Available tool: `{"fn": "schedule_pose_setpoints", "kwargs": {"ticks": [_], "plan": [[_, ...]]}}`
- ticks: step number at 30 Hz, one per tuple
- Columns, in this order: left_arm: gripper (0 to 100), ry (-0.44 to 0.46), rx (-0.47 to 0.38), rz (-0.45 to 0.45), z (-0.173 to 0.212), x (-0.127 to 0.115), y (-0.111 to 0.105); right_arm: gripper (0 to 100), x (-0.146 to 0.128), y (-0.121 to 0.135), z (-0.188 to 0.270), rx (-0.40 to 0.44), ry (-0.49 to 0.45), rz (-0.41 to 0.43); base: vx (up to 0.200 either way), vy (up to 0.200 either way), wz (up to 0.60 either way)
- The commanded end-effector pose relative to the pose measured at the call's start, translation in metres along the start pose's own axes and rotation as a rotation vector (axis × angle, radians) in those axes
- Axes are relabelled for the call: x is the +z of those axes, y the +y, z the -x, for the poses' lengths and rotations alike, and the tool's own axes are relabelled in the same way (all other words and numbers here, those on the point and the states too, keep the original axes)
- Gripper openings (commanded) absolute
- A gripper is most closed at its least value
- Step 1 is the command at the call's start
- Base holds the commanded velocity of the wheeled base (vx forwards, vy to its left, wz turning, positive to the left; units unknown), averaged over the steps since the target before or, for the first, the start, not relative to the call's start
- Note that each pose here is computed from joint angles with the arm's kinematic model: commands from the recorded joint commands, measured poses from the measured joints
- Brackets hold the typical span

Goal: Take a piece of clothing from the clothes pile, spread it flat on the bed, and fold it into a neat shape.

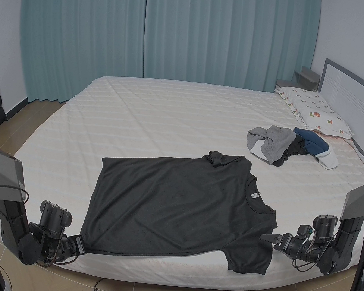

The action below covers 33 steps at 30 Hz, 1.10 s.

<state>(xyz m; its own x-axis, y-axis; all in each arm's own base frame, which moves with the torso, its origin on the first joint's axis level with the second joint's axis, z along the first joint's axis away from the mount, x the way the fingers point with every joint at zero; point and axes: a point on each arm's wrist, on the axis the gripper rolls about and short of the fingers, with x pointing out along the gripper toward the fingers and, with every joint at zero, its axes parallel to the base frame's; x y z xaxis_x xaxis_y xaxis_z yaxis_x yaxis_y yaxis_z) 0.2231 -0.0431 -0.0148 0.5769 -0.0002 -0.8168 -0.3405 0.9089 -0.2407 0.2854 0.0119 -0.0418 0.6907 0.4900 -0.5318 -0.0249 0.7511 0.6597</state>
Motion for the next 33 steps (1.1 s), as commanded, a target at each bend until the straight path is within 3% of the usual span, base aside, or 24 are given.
{"fn": "schedule_pose_setpoints", "kwargs": {"ticks": [1,7,8,18,33], "plan": [[0,0.001,0.000,0.000,0.000,0.000,0.000,100,-0.005,-0.002,-0.008,0.000,0.024,0.000,0.000,0.000,0.00],[0,0.001,0.000,0.000,-0.001,0.000,0.000,100,-0.002,0.000,-0.013,0.010,0.011,0.015,0.000,0.000,0.00],[0,0.001,0.000,0.000,-0.001,0.000,0.000,0,-0.002,0.000,-0.014,0.011,0.012,0.016,0.000,0.000,0.00],[0,0.001,-0.002,0.001,0.000,0.000,0.000,0,-0.003,-0.011,-0.005,-0.029,0.008,0.050,0.000,0.000,0.00],[0,-0.001,0.006,-0.014,0.003,-0.001,0.001,0,-0.019,0.005,0.047,-0.065,0.033,0.015,0.000,0.000,0.00]]}}
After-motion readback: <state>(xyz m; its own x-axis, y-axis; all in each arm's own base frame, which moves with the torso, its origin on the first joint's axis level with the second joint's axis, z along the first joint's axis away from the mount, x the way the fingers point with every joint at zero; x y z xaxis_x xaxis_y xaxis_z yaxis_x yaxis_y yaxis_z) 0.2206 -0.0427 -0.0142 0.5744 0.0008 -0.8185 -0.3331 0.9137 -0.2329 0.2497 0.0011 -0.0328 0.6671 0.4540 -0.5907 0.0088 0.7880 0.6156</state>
